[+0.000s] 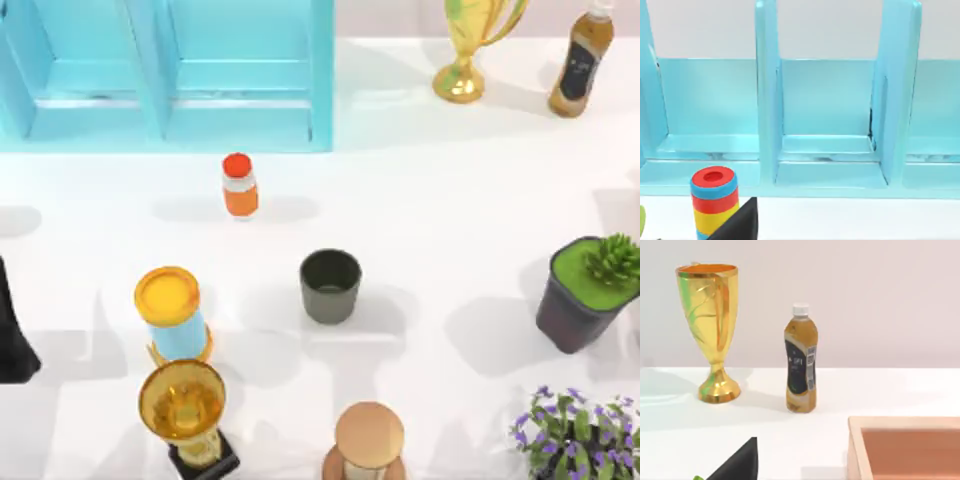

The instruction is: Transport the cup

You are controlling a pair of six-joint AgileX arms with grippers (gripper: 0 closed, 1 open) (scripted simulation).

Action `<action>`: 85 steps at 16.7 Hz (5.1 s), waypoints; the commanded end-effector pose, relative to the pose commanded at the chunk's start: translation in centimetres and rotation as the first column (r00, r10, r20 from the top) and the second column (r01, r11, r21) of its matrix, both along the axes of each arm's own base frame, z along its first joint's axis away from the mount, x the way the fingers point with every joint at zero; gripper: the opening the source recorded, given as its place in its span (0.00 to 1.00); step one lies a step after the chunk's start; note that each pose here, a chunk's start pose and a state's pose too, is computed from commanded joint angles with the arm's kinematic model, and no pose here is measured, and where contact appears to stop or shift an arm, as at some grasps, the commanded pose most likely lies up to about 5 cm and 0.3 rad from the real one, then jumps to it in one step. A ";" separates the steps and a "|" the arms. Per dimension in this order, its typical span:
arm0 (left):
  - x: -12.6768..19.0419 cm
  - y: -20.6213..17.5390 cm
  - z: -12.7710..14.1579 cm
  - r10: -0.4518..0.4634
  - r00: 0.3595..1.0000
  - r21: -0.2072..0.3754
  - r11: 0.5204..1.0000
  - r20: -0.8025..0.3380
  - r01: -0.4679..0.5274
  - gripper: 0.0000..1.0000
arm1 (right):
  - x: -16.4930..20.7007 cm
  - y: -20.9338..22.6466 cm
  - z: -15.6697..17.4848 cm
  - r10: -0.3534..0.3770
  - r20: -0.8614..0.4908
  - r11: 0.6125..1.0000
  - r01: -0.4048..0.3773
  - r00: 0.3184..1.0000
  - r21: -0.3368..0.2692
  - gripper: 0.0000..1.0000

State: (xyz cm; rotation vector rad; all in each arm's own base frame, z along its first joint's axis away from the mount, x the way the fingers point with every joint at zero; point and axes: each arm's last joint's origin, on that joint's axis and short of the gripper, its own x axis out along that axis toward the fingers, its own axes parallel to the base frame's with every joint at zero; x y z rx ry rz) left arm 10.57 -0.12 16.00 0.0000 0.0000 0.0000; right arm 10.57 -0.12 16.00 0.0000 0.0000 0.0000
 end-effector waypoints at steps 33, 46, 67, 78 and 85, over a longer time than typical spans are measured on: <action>23.5 -29.6 8.8 -0.017 0.026 -0.017 1.000 -1.000 0.010 1.00 | 0.0 0.0 0.0 0.000 0.000 1.000 0.000 1.000 0.000 1.00; 23.8 -31.0 4.3 0.002 0.000 0.002 1.000 -1.000 0.020 1.00 | 0.0 0.0 0.0 0.000 0.000 1.000 0.000 1.000 0.000 1.00; 23.4 -30.8 -2.2 0.002 0.000 0.002 1.000 -1.000 0.020 0.25 | 0.0 0.0 0.0 0.000 0.000 1.000 0.000 1.000 0.000 1.00; 23.4 -30.8 -2.2 0.002 0.000 0.002 1.000 -1.000 0.020 0.00 | 0.0 0.0 0.0 0.000 0.000 1.000 0.000 1.000 0.000 1.00; 26.1 -23.8 -0.1 -0.010 -0.003 -0.011 1.000 -1.000 0.026 0.00 | 0.0 0.0 0.0 0.000 0.000 1.000 0.000 1.000 0.000 1.00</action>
